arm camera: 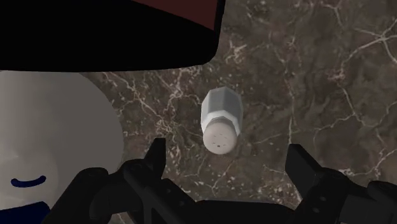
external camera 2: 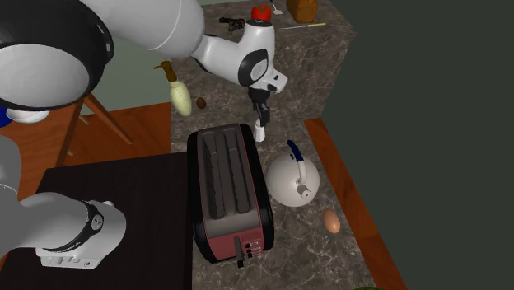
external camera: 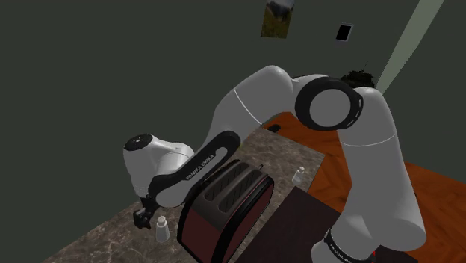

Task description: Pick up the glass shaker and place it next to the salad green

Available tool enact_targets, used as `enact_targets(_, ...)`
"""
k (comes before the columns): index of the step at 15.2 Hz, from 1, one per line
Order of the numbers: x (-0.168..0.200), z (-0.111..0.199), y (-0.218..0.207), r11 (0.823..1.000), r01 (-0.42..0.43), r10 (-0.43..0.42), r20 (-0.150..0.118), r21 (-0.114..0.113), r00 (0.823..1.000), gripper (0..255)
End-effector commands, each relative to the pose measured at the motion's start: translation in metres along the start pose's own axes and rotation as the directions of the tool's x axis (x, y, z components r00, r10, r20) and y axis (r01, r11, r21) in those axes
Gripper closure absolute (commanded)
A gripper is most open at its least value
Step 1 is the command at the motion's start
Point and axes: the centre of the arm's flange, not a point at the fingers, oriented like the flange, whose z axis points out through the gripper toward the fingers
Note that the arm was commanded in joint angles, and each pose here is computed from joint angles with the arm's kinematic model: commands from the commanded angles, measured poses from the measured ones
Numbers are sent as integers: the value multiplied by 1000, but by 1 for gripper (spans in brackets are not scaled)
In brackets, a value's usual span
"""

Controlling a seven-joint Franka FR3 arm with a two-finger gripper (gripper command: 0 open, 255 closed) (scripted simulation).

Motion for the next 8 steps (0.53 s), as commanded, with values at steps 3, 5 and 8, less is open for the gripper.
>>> enact_targets(3,1,22,0,1000,0,0,0,0,1000,0)
enact_targets(5,1,35,0,1000,0,0,0,0,1000,0)
enact_targets(8,1,35,0,1000,0,0,0,0,1000,0)
